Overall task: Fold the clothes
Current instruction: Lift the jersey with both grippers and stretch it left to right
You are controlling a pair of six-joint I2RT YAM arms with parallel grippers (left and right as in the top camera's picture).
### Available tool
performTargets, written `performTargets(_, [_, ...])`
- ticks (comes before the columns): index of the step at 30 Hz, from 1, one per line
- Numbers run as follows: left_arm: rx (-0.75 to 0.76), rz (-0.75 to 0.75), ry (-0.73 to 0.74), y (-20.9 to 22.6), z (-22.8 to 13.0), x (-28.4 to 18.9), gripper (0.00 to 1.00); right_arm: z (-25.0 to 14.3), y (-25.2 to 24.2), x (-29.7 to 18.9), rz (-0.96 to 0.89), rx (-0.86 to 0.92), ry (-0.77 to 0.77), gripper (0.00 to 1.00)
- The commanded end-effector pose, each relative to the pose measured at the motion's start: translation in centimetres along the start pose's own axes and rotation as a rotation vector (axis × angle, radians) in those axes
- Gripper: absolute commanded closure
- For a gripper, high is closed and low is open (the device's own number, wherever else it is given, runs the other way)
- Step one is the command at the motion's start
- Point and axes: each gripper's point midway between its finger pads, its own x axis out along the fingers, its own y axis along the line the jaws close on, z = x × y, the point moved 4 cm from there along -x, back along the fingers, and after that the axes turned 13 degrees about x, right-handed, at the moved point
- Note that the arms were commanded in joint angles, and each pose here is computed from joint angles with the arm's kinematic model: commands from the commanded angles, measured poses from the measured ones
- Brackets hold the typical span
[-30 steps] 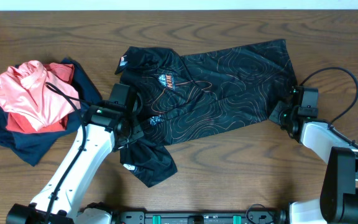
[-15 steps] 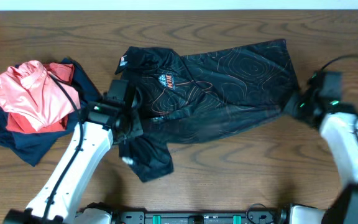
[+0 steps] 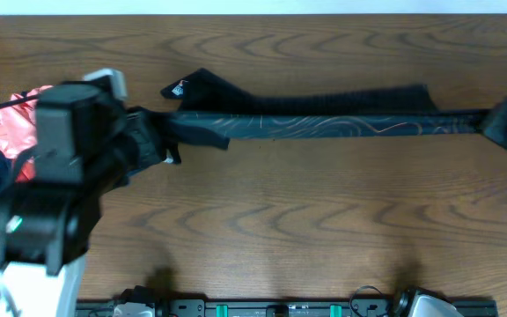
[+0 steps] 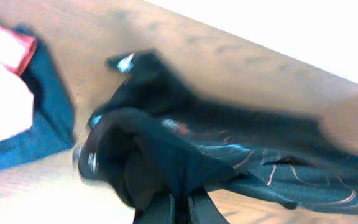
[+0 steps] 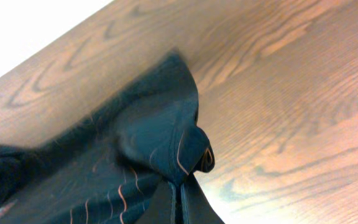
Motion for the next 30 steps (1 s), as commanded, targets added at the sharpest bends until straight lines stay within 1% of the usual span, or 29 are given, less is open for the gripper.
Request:
performTargets(1, [0.026,-0.058,-0.131,-0.9,2.0,-4.1,0.94,2.3,-0.5,-4.7,-0.01,-0.019,-0.137,0.99])
performTargets(7, [0.051,-0.075,-0.282,-1.8,3.8,-8.9,0.94,3.7,-0.4,-10.0,0.014,0.002,-0.26,0.99])
performTargets(11, [0.059,-0.078,-0.305,-2.0,4.2,-9.6,0.94,4.0,0.0,-11.5,0.032,-0.009,-0.302,0.99])
performTargets(15, [0.067,-0.071,-0.273,-1.9,4.2,-8.6,0.94,4.0,-0.2,-10.6,0.012,-0.023,-0.264,0.99])
performTargets(25, [0.039,-0.047,-0.123,-1.0,4.2,-4.2,0.94,4.0,-0.9,-5.1,-0.079,-0.024,-0.062,0.99])
performTargets(30, [0.039,-0.041,-0.086,-0.8,4.3,-2.7,0.94,4.1,-1.1,-3.9,-0.097,-0.019,-0.023,0.99])
